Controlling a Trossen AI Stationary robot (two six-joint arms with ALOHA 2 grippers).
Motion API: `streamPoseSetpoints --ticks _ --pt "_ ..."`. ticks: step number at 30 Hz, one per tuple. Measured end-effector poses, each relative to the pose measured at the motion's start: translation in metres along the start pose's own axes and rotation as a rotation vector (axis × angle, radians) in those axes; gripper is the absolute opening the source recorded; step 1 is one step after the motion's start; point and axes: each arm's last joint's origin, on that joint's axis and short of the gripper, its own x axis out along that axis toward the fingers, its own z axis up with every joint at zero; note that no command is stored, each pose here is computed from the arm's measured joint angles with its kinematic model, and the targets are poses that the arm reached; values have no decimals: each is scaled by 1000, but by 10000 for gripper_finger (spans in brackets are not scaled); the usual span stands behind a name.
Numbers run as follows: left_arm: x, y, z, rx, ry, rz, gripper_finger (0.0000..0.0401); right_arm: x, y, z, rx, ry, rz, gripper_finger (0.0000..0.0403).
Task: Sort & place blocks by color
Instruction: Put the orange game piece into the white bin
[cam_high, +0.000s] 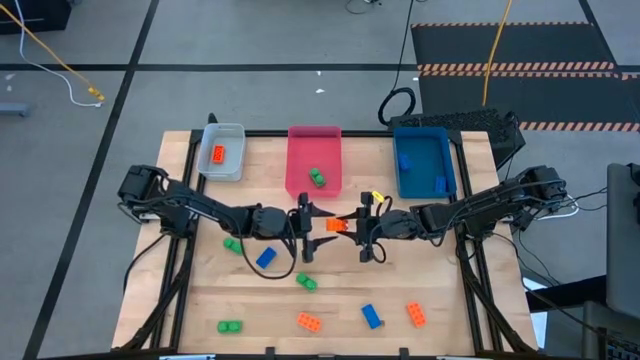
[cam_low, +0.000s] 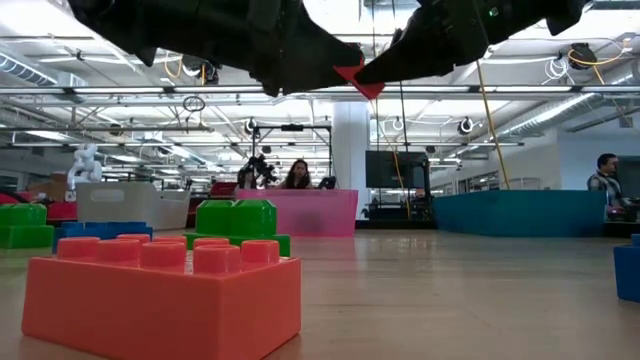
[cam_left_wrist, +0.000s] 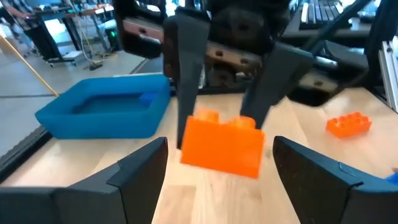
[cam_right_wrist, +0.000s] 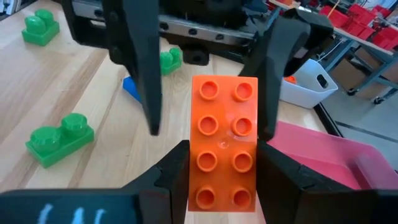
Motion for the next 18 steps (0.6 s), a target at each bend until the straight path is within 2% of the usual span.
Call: streamPoseSetpoints --ticks 18 --pt "1 2 0 -11 -7 7 294 0 0 0 -1 1 1 131"
